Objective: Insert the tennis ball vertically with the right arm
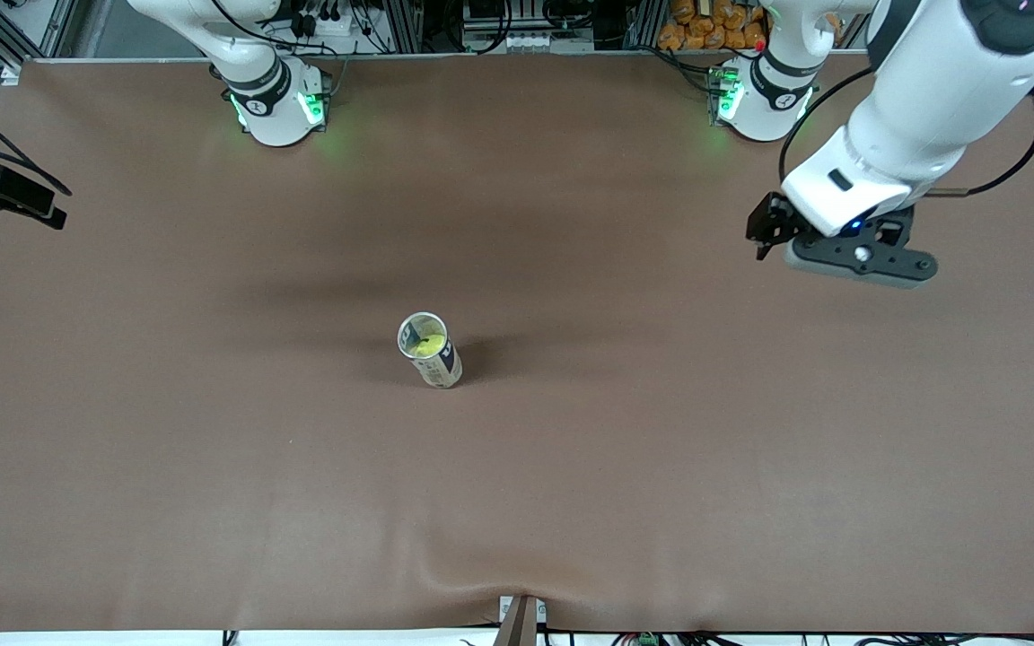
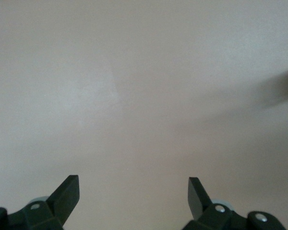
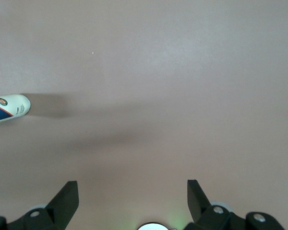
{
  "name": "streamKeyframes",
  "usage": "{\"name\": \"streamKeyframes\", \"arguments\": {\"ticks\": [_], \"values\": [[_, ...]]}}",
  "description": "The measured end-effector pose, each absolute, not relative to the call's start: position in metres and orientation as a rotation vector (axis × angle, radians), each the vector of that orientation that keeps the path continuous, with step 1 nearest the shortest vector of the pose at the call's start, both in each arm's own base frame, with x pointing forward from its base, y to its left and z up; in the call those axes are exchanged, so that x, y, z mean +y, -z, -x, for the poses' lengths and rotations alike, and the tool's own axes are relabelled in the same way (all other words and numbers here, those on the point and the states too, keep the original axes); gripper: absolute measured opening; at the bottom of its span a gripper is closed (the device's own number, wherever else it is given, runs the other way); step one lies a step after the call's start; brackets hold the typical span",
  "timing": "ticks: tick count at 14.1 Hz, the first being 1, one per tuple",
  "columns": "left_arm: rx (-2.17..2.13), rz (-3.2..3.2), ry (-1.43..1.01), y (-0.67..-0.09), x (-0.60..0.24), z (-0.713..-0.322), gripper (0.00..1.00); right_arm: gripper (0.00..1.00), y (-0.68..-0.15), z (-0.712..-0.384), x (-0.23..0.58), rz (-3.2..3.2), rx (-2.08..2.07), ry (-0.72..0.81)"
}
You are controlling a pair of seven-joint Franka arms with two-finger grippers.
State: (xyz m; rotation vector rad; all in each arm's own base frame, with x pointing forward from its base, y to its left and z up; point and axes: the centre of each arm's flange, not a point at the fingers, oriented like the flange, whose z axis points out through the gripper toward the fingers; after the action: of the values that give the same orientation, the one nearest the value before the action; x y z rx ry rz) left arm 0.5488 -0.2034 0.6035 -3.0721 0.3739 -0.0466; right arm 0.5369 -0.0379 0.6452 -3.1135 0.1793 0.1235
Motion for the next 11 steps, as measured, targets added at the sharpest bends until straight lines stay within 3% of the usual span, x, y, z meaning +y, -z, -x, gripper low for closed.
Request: {"name": "streamKeyframes", "arguments": {"ticks": [11], "values": [[0.130, 3.055, 0.000, -0.676, -0.119, -0.522, 1.00, 1.00, -0.645, -0.535, -0.034, 3.113, 0.172, -0.142]]}}
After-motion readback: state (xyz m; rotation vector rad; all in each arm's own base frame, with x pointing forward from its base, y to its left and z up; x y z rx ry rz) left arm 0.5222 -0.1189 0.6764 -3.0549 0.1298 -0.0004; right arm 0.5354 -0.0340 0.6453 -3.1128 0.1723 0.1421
